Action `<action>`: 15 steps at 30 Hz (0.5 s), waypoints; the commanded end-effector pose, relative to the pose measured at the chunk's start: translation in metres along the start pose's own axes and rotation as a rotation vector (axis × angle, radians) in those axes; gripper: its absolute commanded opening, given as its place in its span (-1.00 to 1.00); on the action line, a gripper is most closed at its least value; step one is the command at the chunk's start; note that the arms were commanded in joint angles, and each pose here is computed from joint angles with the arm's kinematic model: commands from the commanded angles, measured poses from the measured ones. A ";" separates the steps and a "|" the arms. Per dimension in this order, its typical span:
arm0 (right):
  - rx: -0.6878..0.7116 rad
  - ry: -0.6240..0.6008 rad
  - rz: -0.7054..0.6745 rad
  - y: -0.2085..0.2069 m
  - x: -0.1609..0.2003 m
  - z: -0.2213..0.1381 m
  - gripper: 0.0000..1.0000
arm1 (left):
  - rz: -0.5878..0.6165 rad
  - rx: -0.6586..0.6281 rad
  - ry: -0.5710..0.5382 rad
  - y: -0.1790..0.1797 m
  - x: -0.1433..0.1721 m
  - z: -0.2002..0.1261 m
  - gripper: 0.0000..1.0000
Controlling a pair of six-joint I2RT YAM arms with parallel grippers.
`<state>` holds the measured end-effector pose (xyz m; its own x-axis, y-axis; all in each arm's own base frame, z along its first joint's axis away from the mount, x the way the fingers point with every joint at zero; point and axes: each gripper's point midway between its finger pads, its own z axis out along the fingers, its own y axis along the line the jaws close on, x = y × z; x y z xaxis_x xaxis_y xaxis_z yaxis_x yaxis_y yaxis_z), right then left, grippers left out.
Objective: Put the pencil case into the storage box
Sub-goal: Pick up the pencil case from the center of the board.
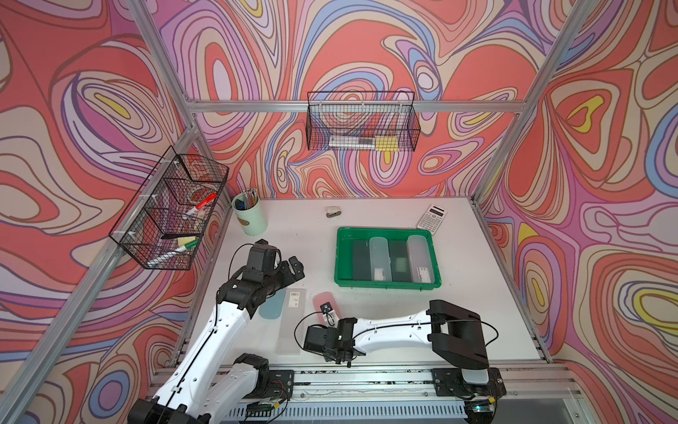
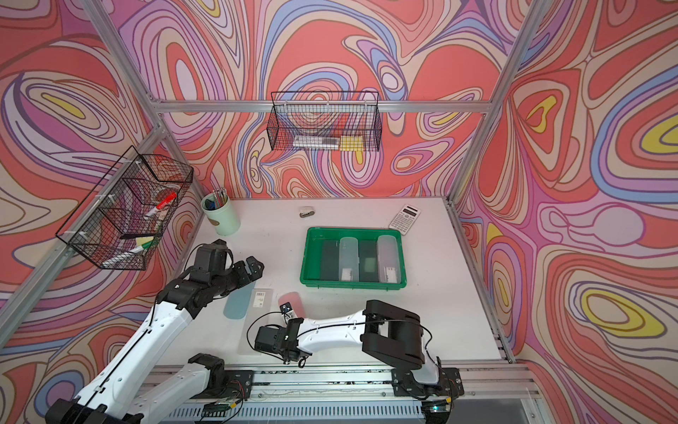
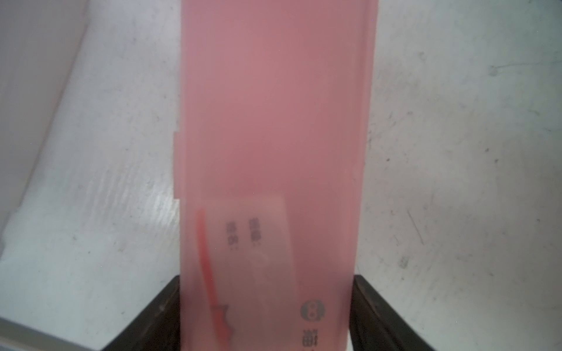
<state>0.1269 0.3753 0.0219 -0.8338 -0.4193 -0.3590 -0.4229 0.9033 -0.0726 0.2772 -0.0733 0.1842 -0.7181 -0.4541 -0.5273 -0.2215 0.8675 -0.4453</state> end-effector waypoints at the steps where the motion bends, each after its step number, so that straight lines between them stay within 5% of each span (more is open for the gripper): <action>1: 0.022 -0.033 -0.029 -0.011 -0.002 -0.009 0.49 | 0.023 -0.012 -0.006 -0.001 -0.005 -0.010 0.99; 15: -0.074 -0.156 -0.063 -0.006 -0.028 -0.061 0.46 | 0.031 -0.001 -0.059 -0.014 -0.024 -0.024 0.99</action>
<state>0.1284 0.3717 0.0747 -0.7742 -0.4436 -0.4515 -0.4873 0.8729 -0.0221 0.2858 -0.0734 0.2131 -0.6897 -0.4518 -0.5659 -0.2027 0.8707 -0.4480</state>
